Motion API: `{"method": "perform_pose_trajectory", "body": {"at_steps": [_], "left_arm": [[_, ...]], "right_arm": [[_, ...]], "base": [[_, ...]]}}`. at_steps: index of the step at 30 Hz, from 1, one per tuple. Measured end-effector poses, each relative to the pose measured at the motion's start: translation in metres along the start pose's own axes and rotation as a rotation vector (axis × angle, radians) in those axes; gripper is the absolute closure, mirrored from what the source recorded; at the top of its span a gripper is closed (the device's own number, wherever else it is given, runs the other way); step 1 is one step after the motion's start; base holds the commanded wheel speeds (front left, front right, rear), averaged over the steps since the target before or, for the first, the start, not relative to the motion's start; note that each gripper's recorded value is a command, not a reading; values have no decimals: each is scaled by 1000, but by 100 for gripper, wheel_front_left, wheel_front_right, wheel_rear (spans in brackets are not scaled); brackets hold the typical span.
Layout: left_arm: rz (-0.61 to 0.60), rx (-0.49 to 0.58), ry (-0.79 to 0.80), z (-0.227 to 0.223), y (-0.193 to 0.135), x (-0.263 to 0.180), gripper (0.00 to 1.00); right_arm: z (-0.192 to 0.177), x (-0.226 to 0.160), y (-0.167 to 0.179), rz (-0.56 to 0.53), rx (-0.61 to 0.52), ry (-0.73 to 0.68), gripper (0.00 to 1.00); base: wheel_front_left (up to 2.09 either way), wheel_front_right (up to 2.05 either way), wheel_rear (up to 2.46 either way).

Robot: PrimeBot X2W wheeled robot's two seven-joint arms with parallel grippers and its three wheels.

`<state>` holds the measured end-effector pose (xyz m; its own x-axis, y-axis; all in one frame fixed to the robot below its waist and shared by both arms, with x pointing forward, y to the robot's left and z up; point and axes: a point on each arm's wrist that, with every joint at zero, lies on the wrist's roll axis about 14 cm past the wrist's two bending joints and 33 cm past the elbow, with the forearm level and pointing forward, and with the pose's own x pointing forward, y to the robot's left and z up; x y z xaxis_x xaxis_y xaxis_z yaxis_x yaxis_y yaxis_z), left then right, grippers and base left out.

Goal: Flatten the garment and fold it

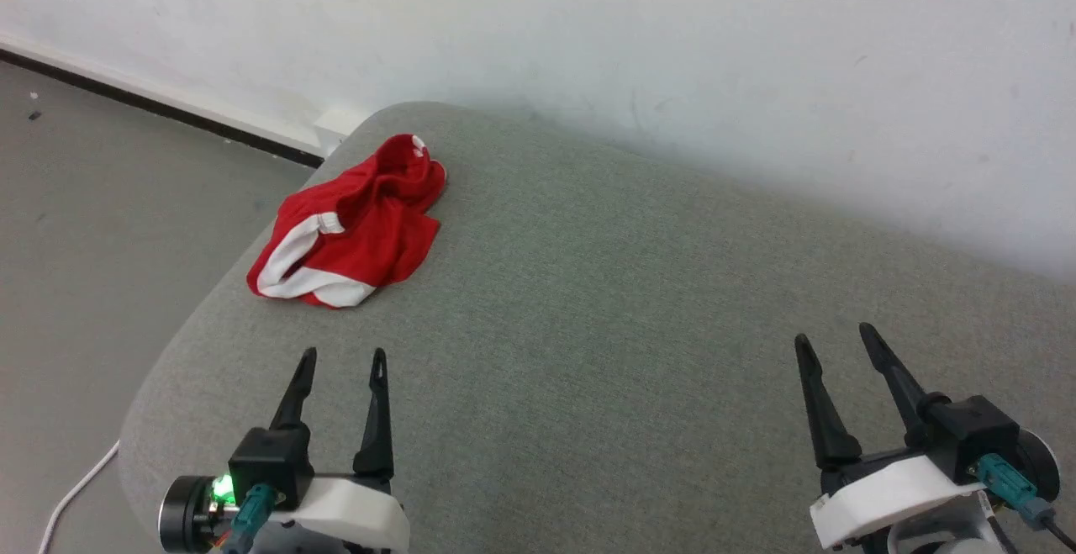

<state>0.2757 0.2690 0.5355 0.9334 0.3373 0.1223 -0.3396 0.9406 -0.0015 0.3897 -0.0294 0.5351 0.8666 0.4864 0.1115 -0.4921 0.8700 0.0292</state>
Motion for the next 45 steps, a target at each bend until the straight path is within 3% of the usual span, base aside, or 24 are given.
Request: {"method": "perform_pose_trajectory", "body": {"at_steps": [45], "left_arm": [[274, 12, -72, 10, 72, -68, 0]], "right_arm": [[-5, 36, 95, 285, 91, -38, 0]], "base": [[0, 0, 0]]}}
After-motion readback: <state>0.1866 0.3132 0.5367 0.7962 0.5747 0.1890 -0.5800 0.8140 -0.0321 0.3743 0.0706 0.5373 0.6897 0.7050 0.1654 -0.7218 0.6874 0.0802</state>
